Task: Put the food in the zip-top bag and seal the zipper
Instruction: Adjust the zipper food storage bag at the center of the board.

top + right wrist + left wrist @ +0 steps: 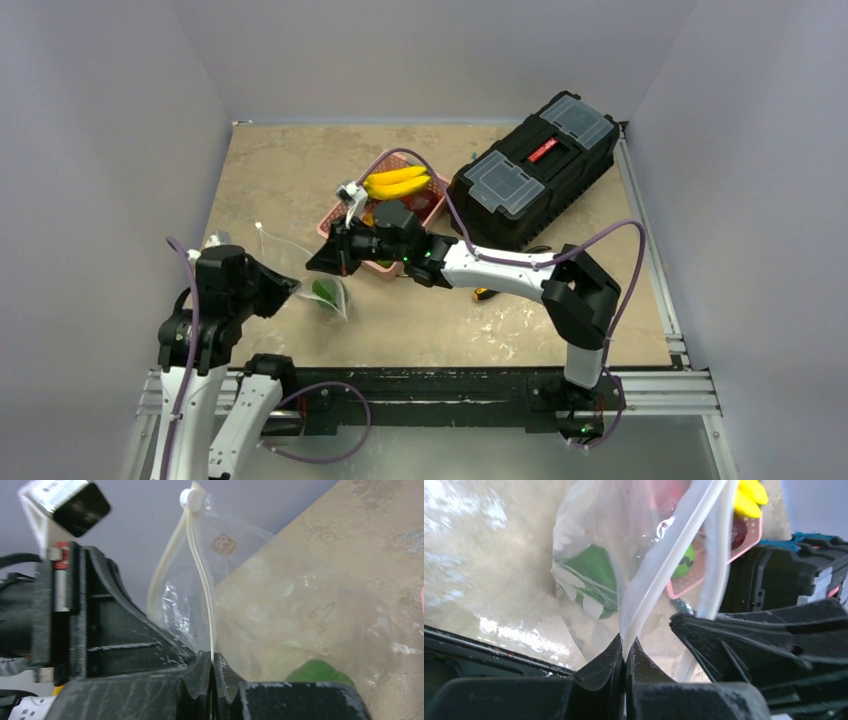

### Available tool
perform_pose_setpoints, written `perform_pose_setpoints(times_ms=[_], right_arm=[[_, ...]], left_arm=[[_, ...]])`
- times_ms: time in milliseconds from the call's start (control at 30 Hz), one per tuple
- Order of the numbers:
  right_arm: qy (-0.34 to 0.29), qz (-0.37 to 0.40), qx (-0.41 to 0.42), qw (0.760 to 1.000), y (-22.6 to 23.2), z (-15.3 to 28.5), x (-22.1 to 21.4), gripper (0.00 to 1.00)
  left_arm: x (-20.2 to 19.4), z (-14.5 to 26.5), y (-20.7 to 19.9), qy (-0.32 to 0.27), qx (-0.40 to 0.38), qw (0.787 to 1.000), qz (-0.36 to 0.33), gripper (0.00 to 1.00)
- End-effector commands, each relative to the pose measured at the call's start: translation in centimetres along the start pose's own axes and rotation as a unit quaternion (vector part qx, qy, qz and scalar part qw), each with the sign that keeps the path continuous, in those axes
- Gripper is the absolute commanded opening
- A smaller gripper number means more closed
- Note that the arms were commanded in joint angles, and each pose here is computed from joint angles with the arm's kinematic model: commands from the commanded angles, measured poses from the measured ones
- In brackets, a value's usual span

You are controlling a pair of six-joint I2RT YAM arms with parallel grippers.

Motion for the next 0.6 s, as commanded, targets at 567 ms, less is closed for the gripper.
perform_pose_setpoints(times_ms=[567], right_arm=[[0.034, 0.046, -0.063, 0.996, -0.8, -1.5, 0.8, 0.29]], left_arm=[[0.5, -0.8, 0.5, 0.008, 0.009, 0.992, -0.125, 0.00]])
Point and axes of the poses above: each gripper's point midway between its finger pads, its own z axis back along the fingers, its own y axis along the line the jaws close on, x = y × z, the point moved 10 cm from there along z, back along the fingers, and after that the axes turned 12 degrees about -z, right-handed, at the moved point
